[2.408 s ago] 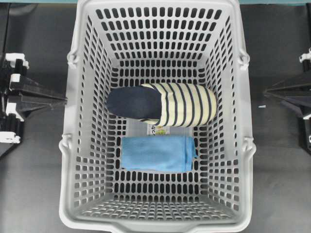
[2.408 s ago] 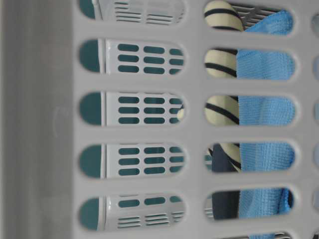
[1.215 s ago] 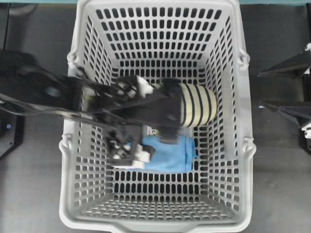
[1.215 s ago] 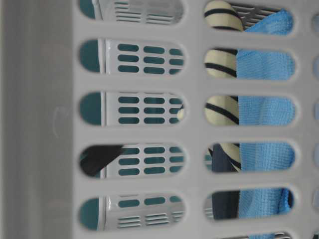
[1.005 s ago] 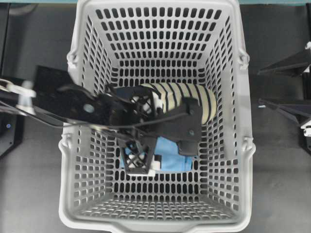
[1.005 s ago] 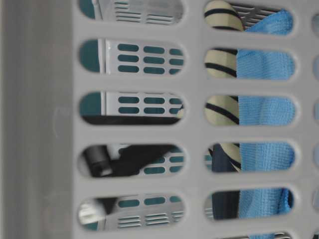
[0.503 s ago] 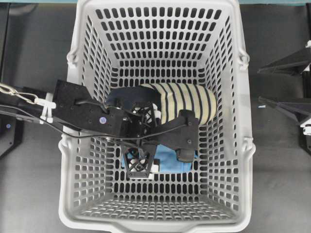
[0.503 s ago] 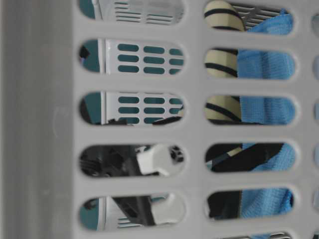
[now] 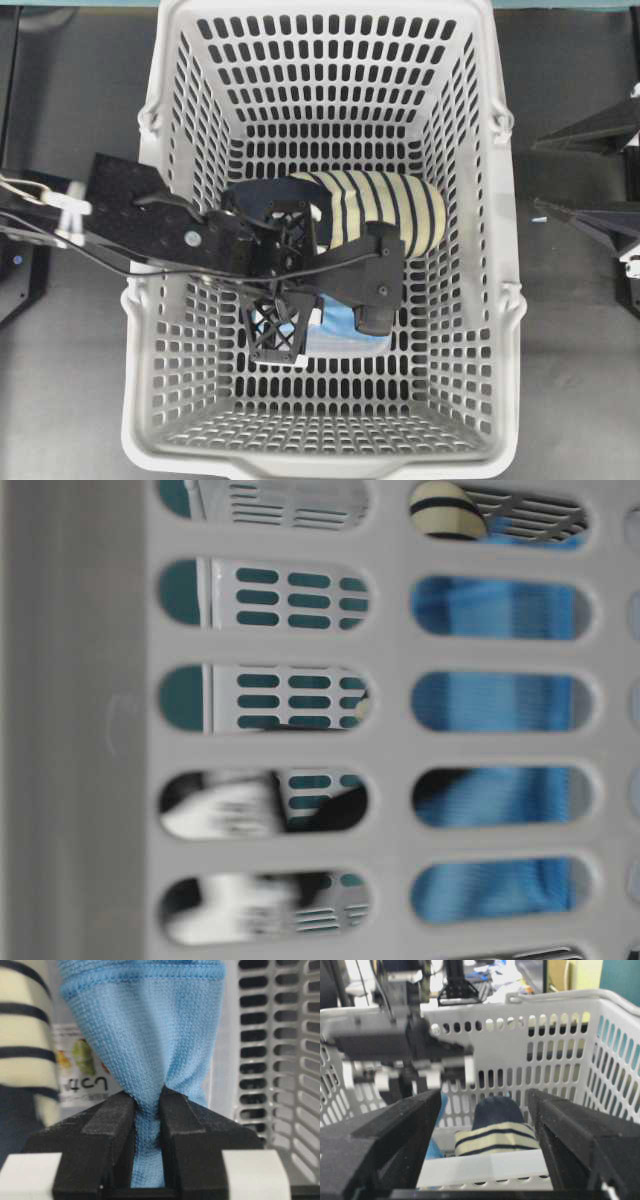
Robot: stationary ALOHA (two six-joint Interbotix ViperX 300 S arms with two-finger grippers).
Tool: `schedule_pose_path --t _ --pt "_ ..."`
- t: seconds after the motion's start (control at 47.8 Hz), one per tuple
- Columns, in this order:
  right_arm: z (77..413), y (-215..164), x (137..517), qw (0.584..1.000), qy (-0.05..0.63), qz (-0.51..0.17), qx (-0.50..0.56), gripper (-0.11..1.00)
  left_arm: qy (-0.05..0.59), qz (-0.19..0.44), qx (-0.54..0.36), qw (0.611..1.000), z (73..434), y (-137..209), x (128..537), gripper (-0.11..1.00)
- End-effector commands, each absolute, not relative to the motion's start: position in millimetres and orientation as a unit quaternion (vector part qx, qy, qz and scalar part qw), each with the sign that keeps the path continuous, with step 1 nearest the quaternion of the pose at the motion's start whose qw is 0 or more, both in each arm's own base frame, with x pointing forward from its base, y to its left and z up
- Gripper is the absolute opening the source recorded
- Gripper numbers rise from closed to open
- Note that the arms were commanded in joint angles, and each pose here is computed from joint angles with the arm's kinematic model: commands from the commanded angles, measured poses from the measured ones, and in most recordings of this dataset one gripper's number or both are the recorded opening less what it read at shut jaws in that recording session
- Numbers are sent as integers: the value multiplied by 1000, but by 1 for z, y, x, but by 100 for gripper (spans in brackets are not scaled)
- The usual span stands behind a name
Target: Pick up the blue cloth from the shopping basket with the left arm.
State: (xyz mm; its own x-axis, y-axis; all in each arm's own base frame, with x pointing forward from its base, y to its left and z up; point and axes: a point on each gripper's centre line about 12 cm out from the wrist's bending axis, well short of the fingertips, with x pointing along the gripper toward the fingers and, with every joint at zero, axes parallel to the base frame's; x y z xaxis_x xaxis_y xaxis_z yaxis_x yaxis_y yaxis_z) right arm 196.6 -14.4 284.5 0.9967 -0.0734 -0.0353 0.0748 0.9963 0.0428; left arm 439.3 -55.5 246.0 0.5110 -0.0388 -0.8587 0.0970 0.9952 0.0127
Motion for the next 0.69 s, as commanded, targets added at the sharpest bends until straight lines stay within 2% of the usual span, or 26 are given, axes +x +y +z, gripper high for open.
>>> schedule_pose_path --t 0.0,0.272,0.377,0.461,0.67 --pt "289 -15 197 999 8 -38 23 69 464 -40 28 885 300 -57 436 11" --pt "292 -15 194 999 1 -38 24 69 436 -37 19 899 394 -56 420 11" --pt "292 -15 194 999 2 -38 23 69 417 -38 18 908 420 -56 416 11" --pt "292 -15 194 999 1 -38 23 69 410 -39 20 911 430 -55 414 11" --pt "290 -15 194 999 4 -38 22 69 425 -38 21 904 426 -55 413 11"
